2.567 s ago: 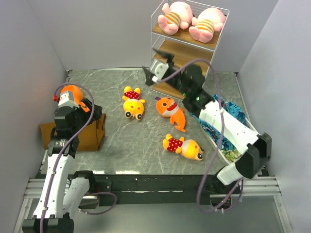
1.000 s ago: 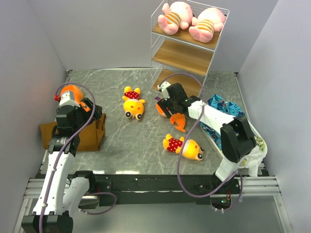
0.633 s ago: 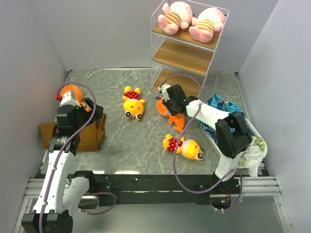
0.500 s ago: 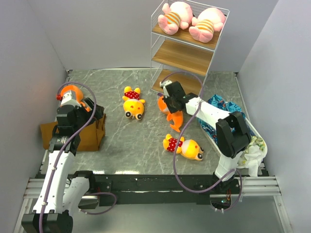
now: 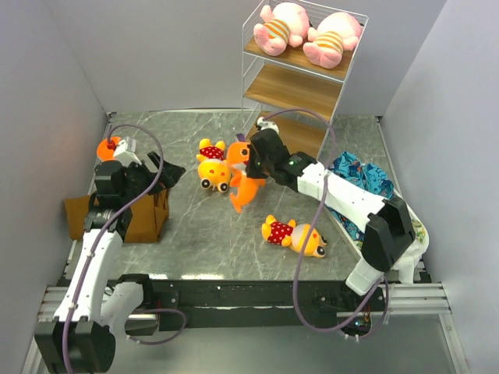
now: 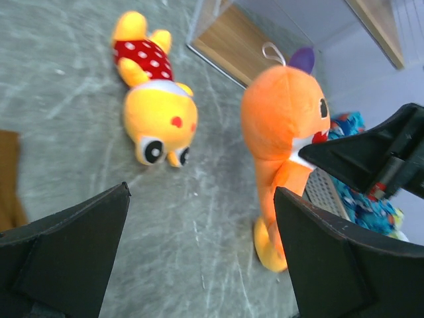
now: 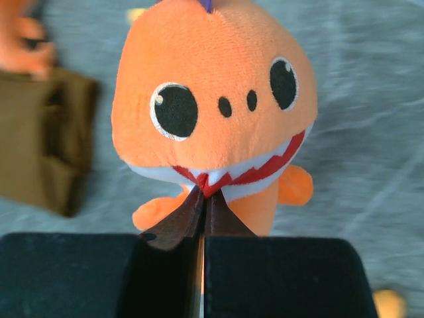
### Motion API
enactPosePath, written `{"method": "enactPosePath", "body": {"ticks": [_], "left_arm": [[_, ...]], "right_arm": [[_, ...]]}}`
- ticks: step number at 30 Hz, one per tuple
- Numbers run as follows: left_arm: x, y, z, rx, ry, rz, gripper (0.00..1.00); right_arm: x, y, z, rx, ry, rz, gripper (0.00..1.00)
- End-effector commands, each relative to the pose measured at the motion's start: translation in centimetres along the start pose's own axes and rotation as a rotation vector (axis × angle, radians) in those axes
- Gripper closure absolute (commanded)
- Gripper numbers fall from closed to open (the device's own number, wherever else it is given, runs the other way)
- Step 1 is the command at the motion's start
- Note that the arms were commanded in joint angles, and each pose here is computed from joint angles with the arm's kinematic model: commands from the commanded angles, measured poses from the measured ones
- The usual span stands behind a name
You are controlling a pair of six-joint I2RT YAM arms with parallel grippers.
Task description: Place and organize the stuffed toys onto the shelf
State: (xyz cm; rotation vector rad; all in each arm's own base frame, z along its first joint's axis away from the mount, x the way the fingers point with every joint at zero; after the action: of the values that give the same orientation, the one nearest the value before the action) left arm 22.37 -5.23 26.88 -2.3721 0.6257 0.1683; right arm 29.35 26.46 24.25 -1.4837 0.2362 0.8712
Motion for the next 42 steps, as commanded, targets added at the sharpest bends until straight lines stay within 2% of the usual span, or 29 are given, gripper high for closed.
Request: {"method": "enactPosePath", "body": {"ticks": [1,6,11,21,24,25,27,28,30,31,32,36,37,39,42], "left_arm": [[0.7,-0.5,-2.1,-0.004,0.174,0.068,0.04],[1.5,-0.2,-3.5,-0.012,0.255,0.114,0.04],[2.4,0.6,-4.8,0.000,0.323,0.142,0.04],[4.8,1.7,-5.9,-0.003,0.320,0.194,0.03],[5.3,2.0,-5.9,-0.006,0.321,0.202,0.20],[5.4,2.0,-6.0,-0.010,0.325,0.209,0.36],[5.4,2.1,-6.1,-0.025,0.336,0.229,0.52],[5.6,2.2,-6.1,-0.038,0.335,0.240,0.66],[5.6,2.1,-6.5,-0.043,0.358,0.261,0.79],[5.5,2.1,-6.6,-0.054,0.367,0.269,0.94],[5.4,2.1,-6.9,-0.057,0.389,0.280,0.99],[4.7,2.1,-7.6,-0.092,0.434,0.304,0.99],[4.5,2.0,-7.8,-0.107,0.438,0.307,0.99],[4.2,1.9,-8.2,-0.116,0.463,0.327,0.99],[3.8,1.5,-8.9,-0.159,0.487,0.355,0.99]], "right_arm": [[-4.1,-2.7,4.5,0.160,-0.172,-0.173,1.00],[-5.5,-2.3,7.6,0.168,-0.265,-0.206,1.00],[-5.8,-2.4,8.4,0.168,-0.278,-0.219,1.00],[-7.4,-1.9,8.8,0.140,-0.363,-0.272,1.00],[-7.6,-1.6,8.7,0.112,-0.381,-0.277,1.00],[-7.8,-1.7,8.9,0.103,-0.401,-0.287,0.98],[-8.2,-1.4,8.6,0.066,-0.417,-0.306,0.96],[-8.3,-1.5,8.6,0.049,-0.435,-0.322,0.92],[-8.6,-1.3,8.3,-0.005,-0.440,-0.340,0.87],[-8.7,-1.3,8.3,-0.031,-0.452,-0.357,0.82],[-9.0,-1.1,8.1,-0.079,-0.465,-0.368,0.79],[-10.0,-0.7,7.0,-0.176,-0.457,-0.437,0.60],[-10.2,-0.8,6.7,-0.213,-0.450,-0.460,0.52],[-11.2,-0.6,6.0,-0.260,-0.444,-0.501,0.46],[-12.4,0.3,5.2,-0.467,-0.500,-0.587,0.35]]}}
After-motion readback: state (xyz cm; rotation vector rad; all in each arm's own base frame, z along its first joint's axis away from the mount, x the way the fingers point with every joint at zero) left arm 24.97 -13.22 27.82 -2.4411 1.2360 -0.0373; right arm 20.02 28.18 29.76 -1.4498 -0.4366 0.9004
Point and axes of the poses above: each gripper's point midway between its finger pads, its own x axis out along the fingers, its own z axis along the line the jaws close on, y = z × x, the point moved 9 cm from there along -x, back along the fingers, and after that the axes turned 14 degrees about -x, right-handed, at the moved point
